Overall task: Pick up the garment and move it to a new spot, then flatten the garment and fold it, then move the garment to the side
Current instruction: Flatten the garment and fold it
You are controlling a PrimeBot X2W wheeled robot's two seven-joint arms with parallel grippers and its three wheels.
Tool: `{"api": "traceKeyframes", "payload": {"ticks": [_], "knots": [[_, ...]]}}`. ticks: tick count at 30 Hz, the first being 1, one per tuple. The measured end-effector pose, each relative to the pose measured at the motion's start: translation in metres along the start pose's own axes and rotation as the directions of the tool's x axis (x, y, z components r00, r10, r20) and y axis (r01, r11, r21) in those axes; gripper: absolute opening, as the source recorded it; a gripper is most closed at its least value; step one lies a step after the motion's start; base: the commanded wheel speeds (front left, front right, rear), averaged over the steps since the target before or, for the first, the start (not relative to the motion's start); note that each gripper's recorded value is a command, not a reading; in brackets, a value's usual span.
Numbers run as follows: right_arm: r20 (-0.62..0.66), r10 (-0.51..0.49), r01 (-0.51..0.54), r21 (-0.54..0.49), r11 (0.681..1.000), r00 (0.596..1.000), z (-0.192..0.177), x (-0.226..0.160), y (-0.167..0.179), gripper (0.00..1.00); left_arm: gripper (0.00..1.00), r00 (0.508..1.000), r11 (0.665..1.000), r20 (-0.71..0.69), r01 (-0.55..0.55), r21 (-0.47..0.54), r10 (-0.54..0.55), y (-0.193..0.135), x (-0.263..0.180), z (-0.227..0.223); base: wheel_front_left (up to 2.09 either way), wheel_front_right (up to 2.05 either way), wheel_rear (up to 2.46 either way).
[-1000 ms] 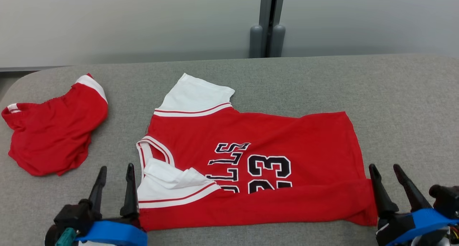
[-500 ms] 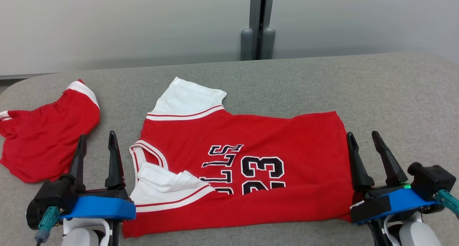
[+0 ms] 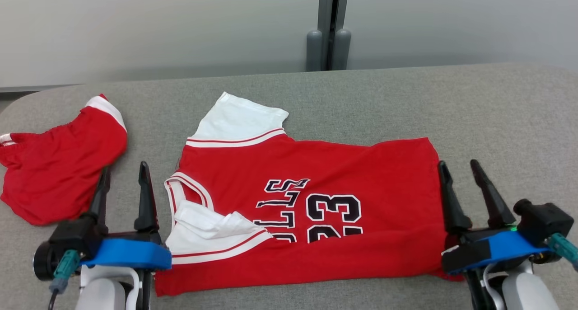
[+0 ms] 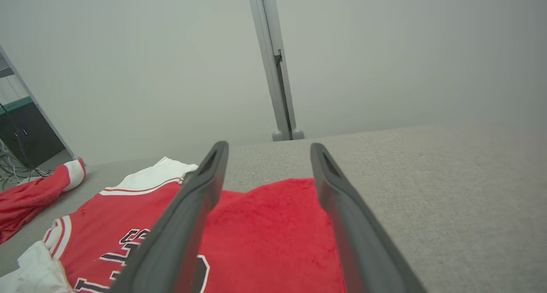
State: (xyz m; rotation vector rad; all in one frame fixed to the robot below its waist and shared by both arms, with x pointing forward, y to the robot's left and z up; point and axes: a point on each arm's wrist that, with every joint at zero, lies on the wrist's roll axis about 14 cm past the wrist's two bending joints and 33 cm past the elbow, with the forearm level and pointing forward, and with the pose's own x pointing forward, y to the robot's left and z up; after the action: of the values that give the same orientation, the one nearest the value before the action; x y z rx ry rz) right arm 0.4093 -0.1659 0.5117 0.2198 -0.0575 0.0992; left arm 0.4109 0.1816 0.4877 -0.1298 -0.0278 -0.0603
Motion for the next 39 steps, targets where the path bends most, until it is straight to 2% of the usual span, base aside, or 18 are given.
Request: {"api": "traceKeyframes", "payload": {"ticks": [4,10,13,17,23,25,29,34,39], "knots": [[0.027,-0.05,0.05,-0.014,0.999,0.998,0.01,0.017,-0.019,1.0,1.0,0.998,0.998,0.032,0.051,0.033,-0.052,-0.01,0.028,0.011,0.0,0.0,0.0],[0.03,-0.043,0.045,-0.061,0.997,0.999,0.017,0.049,-0.026,1.0,1.0,0.986,0.985,0.07,0.148,0.09,-0.155,-0.03,0.098,0.032,0.0,0.0,0.0],[0.04,-0.048,0.051,-0.082,0.995,0.998,0.02,0.064,-0.033,1.0,1.0,0.979,0.978,0.056,0.194,0.08,-0.198,-0.041,0.136,0.034,0.0,0.0,0.0],[0.036,-0.065,0.068,-0.101,0.993,0.997,0.012,0.076,-0.045,1.0,1.0,0.966,0.963,-0.008,0.259,0.079,-0.259,-0.055,0.184,0.022,0.0,0.0,0.0],[0.02,-0.095,0.097,-0.113,0.989,0.995,-0.005,0.085,-0.062,1.0,1.0,0.933,0.941,-0.184,0.329,0.082,-0.31,-0.066,0.23,-0.026,0.0,0.0,0.0],[0.021,-0.103,0.105,-0.118,0.987,0.994,-0.008,0.087,-0.067,1.0,1.0,0.914,0.933,-0.253,0.348,0.093,-0.316,-0.067,0.238,-0.047,0.0,0.0,0.0],[0.021,-0.119,0.12,-0.123,0.985,0.993,-0.014,0.089,-0.075,1.0,1.0,0.841,0.922,-0.444,0.379,0.077,-0.309,-0.067,0.233,-0.104,0.0,0.0,0.0],[0.019,-0.138,0.139,-0.125,0.982,0.99,-0.017,0.087,-0.082,1.0,1.0,0.774,0.933,-0.571,0.358,0.034,-0.276,-0.056,0.222,-0.146,0.0,0.0,0.0],[0.014,-0.149,0.15,-0.121,0.981,0.989,-0.02,0.085,-0.086,1.0,1.0,0.718,0.937,-0.644,0.35,0.005,-0.265,-0.051,0.211,-0.168,0.0,0.0,0.0]]}}
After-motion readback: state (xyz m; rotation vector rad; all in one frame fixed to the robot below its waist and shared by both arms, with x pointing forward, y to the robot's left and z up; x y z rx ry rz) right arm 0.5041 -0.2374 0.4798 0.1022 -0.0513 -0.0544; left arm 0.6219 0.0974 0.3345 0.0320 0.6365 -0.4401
